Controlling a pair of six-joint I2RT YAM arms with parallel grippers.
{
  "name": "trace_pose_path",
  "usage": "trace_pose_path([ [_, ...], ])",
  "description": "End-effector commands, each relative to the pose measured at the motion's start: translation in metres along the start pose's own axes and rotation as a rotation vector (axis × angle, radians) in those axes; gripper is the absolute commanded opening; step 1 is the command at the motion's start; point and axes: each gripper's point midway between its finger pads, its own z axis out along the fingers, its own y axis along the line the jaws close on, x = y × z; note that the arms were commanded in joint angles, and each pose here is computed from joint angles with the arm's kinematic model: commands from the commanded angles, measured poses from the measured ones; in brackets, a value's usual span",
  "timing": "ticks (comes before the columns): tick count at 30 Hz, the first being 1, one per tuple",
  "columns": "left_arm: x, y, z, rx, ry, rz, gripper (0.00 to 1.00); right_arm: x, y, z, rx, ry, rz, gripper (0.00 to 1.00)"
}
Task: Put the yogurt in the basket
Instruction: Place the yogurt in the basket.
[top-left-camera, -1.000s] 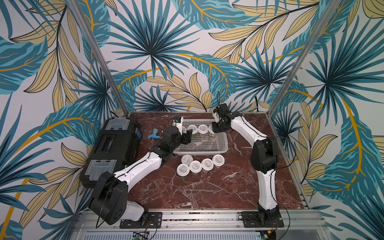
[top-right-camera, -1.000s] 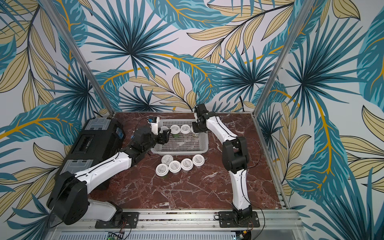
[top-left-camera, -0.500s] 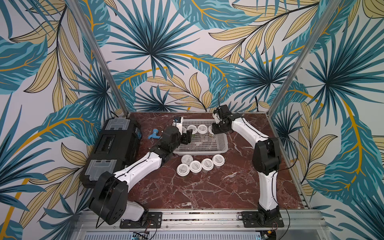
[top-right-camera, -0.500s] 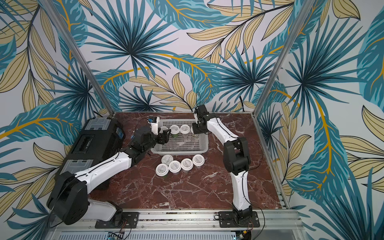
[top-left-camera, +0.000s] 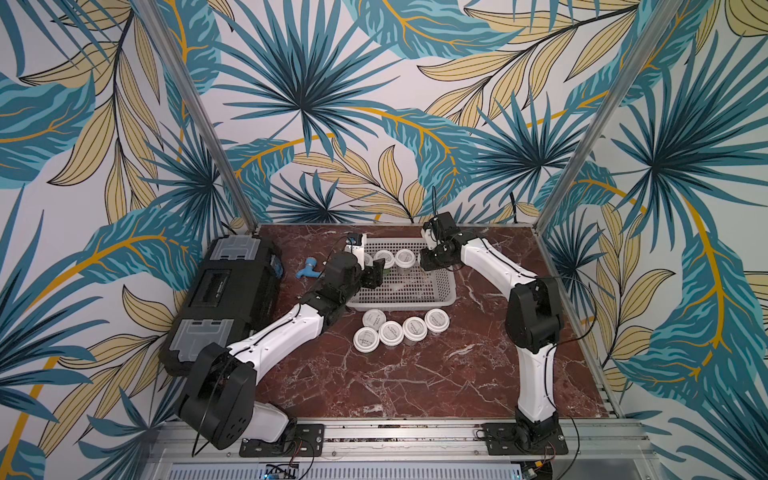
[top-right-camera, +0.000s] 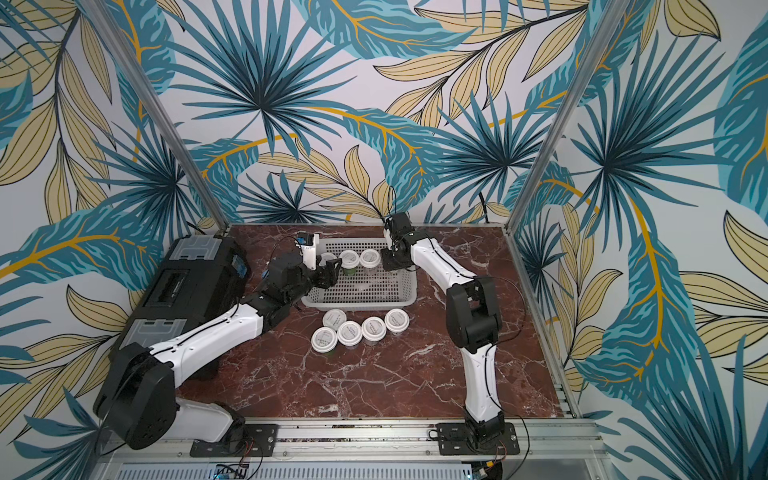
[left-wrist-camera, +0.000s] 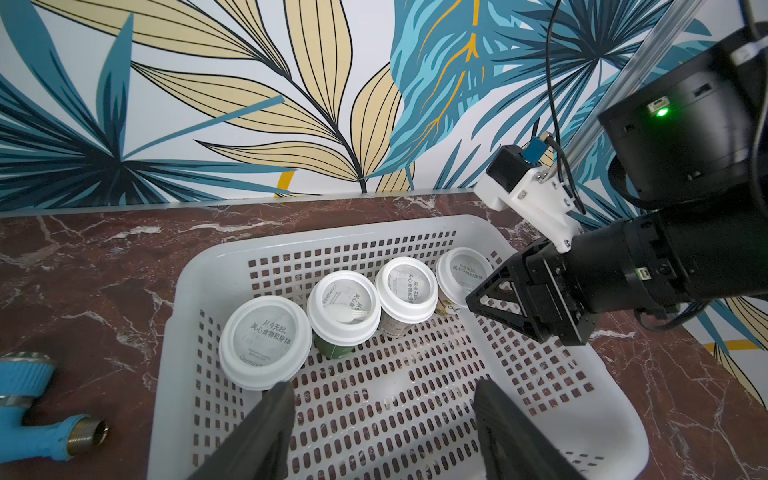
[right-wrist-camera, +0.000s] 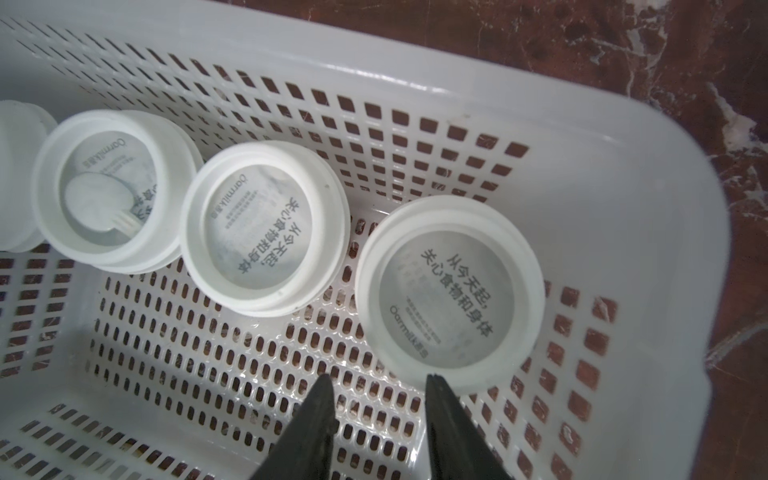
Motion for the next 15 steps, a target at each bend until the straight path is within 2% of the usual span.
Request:
trace_pose_path([
  [1, -0.001, 0.0, 0.002, 0.01, -0.009, -0.003, 0.72, -0.008, 0.001, 0.0, 0.009, -0.019, -0.013, 0.41],
  [5, -0.001, 0.0, 0.003, 0.007, -0.009, -0.003, 0.72, -0.014, 0.005, -0.006, -0.01, -0.041, -0.016, 0.41],
  [10, -0.001, 0.001, 0.005, 0.005, -0.005, -0.002, 0.72, -0.024, 0.008, -0.027, -0.026, -0.103, -0.013, 0.46],
  [15, -0.001, 0.001, 0.004, 0.004, -0.006, 0.001, 0.72, -0.012, 0.003, -0.04, -0.005, -0.097, 0.003, 0.46],
])
